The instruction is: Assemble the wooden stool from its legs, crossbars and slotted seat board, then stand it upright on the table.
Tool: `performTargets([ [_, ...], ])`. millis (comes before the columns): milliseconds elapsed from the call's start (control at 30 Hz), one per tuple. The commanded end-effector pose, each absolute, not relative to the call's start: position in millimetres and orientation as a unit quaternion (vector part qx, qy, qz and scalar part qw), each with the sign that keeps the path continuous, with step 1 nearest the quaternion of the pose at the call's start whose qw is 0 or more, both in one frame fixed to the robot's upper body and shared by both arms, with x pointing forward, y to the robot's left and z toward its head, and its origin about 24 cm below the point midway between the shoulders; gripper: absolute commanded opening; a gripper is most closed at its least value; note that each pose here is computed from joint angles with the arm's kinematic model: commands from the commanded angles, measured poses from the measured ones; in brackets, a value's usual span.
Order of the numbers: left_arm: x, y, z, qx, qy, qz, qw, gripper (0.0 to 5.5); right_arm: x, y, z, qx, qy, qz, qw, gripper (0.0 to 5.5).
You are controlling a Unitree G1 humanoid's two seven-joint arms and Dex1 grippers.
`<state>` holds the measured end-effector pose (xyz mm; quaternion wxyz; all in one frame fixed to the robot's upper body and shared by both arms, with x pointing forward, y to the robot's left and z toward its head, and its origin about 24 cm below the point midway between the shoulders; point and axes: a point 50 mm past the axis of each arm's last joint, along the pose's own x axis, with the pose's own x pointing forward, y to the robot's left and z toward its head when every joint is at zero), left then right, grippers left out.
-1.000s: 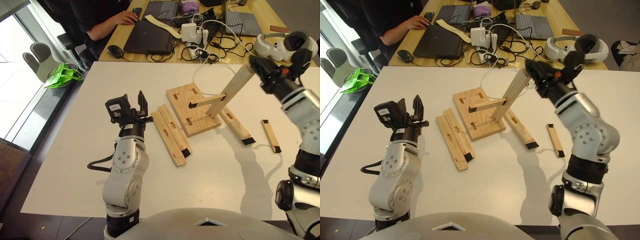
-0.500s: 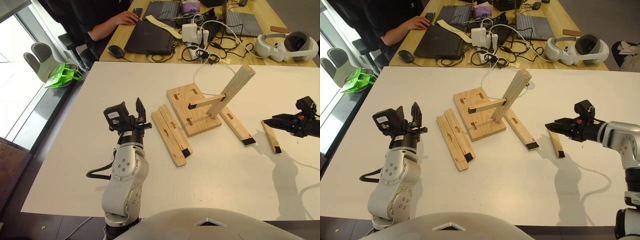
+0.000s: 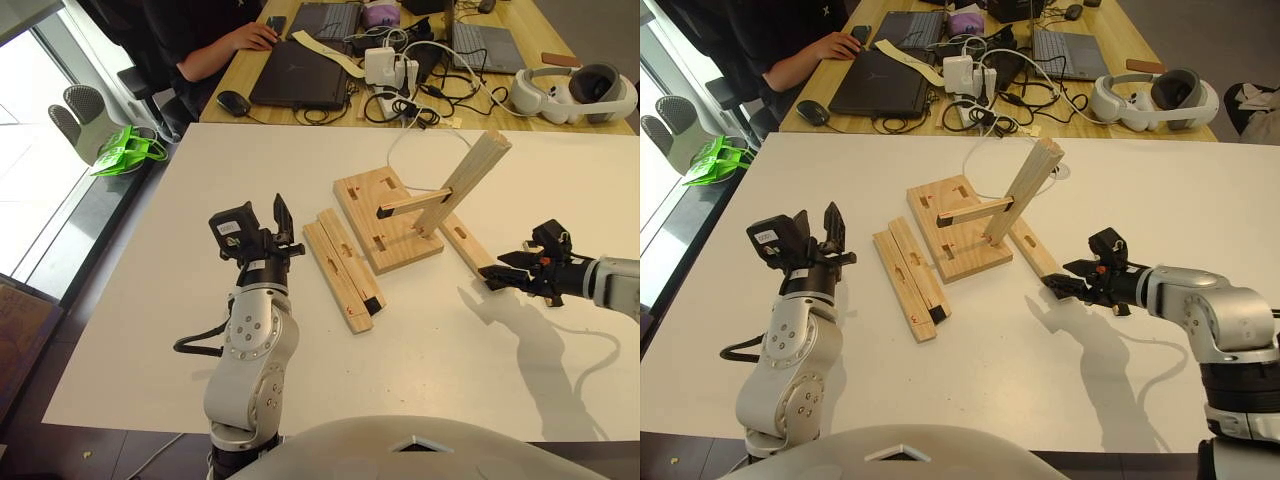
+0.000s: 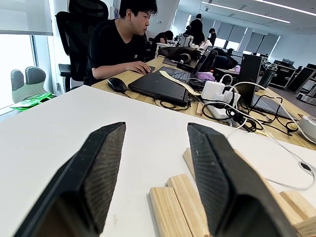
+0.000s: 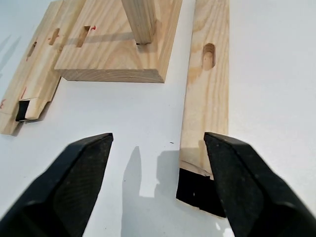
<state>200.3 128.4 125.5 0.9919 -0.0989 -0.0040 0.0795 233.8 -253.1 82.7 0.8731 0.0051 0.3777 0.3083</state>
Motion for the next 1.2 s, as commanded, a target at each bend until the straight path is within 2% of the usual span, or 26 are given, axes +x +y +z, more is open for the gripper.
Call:
performTargets([
  [33, 205.8, 122.6, 130.0, -0.122, -0.006, 0.072, 0.990, 2.30, 239.8, -248.4, 73.5, -0.015, 0.373, 0.282, 0.884, 3.46],
  [367, 213.3, 120.3, 132.0, -0.119, -0.010, 0.054, 0.991, 2.30, 233.9, -250.3, 51.1, -0.038, 0.433, 0.277, 0.857, 3.46],
  [433, 215.1, 118.6, 132.3, -0.119, -0.011, 0.050, 0.992, 2.30, 237.5, -251.1, 48.7, -0.041, 0.435, 0.273, 0.857, 3.46],
  [667, 217.8, 118.7, 134.1, -0.117, -0.015, 0.043, 0.992, 2.30, 259.3, -246.1, 57.5, -0.021, 0.367, 0.249, 0.896, 3.46],
  [1000, 218.0, 117.8, 134.2, -0.119, -0.015, 0.044, 0.992, 2.30, 248.4, -250.3, 45.8, -0.045, 0.425, 0.274, 0.862, 3.46],
  [1200, 218.3, 118.2, 134.0, -0.118, -0.015, 0.044, 0.992, 2.30, 250.2, -250.9, 43.5, -0.050, 0.426, 0.261, 0.865, 2.53],
])
